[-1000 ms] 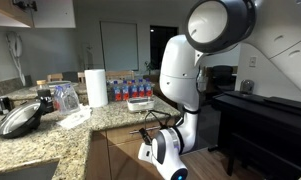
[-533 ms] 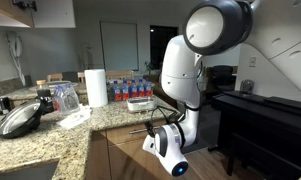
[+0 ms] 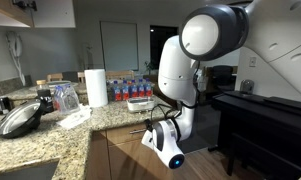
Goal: Open the drawer
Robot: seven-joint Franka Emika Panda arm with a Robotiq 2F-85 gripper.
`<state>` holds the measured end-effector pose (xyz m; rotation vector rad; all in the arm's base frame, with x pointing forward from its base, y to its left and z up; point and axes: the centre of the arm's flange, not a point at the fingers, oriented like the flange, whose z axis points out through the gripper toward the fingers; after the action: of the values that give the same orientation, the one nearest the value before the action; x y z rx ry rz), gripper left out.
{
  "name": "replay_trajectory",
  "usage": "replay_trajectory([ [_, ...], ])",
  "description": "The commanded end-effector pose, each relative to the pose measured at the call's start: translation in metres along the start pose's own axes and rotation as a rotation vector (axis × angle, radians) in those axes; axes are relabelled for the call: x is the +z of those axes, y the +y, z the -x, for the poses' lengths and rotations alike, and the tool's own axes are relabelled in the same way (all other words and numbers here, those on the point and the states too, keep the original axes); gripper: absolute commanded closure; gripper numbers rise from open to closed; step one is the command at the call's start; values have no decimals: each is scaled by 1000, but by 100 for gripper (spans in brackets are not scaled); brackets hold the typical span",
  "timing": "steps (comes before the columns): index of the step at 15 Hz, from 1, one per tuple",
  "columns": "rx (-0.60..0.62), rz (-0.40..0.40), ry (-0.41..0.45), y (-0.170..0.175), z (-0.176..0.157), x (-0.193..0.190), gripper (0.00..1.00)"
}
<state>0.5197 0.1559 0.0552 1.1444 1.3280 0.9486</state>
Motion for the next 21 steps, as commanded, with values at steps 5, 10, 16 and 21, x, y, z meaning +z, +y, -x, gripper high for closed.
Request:
replay_trajectory([
  [5, 3, -93, 14, -27, 3, 16, 0],
  [10, 10, -87, 5, -28, 1, 27, 0],
  [16, 9, -96, -8, -28, -3, 47, 26],
  [21, 3, -134, 12, -36, -9, 35, 59],
])
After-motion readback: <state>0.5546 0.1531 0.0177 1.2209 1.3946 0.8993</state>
